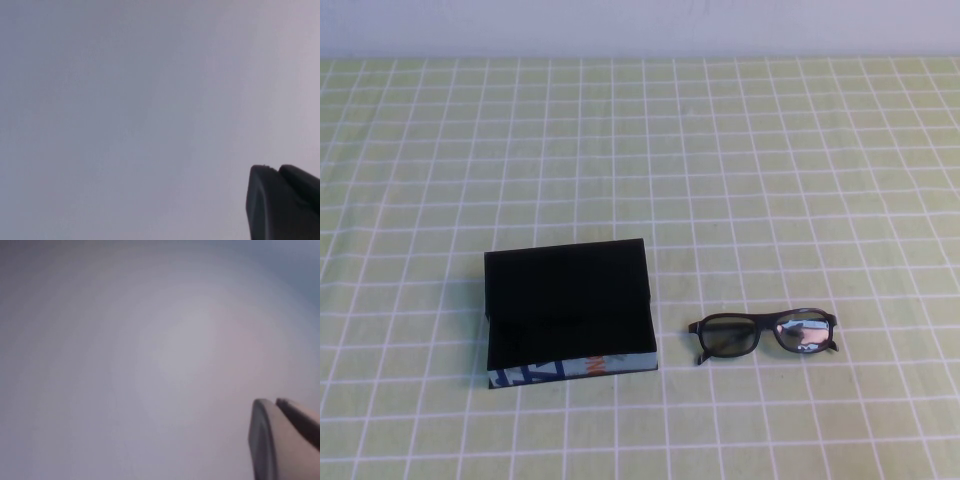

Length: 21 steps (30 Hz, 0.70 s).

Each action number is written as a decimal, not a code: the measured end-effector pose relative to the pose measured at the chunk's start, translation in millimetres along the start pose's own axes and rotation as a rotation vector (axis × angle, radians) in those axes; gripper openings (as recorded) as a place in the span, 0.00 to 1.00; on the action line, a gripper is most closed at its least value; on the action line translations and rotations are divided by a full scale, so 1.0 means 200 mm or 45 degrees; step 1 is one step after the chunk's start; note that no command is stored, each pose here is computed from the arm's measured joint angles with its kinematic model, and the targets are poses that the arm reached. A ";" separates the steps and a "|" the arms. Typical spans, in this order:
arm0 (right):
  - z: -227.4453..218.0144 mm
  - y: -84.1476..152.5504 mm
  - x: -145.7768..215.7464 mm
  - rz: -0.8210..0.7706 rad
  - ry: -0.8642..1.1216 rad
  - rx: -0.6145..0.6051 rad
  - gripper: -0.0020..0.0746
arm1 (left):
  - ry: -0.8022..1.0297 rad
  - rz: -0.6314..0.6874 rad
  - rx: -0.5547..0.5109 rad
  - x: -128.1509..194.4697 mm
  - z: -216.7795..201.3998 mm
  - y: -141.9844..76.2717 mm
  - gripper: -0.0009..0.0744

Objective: Return glasses to glasses case

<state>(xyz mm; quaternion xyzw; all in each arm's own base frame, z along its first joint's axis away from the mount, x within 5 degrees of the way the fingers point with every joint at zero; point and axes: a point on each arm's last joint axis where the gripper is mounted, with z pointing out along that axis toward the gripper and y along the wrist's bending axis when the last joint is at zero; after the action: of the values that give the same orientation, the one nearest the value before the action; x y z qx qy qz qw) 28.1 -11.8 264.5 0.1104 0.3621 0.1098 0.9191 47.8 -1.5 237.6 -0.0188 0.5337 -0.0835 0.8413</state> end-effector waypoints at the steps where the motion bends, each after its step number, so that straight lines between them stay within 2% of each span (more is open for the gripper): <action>1: 0.01 0.01 -0.03 0.022 -0.042 0.001 0.00 | -0.122 -0.059 0.003 -0.04 0.00 0.00 0.01; 5: 0.13 0.09 -0.27 0.204 -0.135 -0.047 0.00 | -0.441 -0.216 0.039 -0.19 -0.02 0.00 0.01; 10: 0.30 0.26 -0.62 0.280 0.009 -0.119 0.00 | -0.454 -0.268 0.076 -0.41 0.02 -0.04 0.01; 12: 0.38 0.31 -0.69 0.263 0.146 -0.111 0.00 | -0.458 -0.269 0.092 -0.54 0.02 -0.06 0.01; 16: 0.61 0.37 -0.69 0.165 0.516 -0.054 0.00 | -0.317 -0.213 0.089 -0.70 0.10 -0.09 0.01; 21: 0.86 0.36 -0.45 -0.022 1.098 0.010 0.00 | 0.090 -0.134 0.038 -0.66 0.28 -0.11 0.01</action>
<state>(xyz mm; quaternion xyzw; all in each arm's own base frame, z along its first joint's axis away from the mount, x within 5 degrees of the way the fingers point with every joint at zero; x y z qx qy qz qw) 73.8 10.7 464.6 0.0548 0.7142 0.1367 0.6842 41.4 -4.6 383.2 -0.0312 0.5599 -0.1364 0.8167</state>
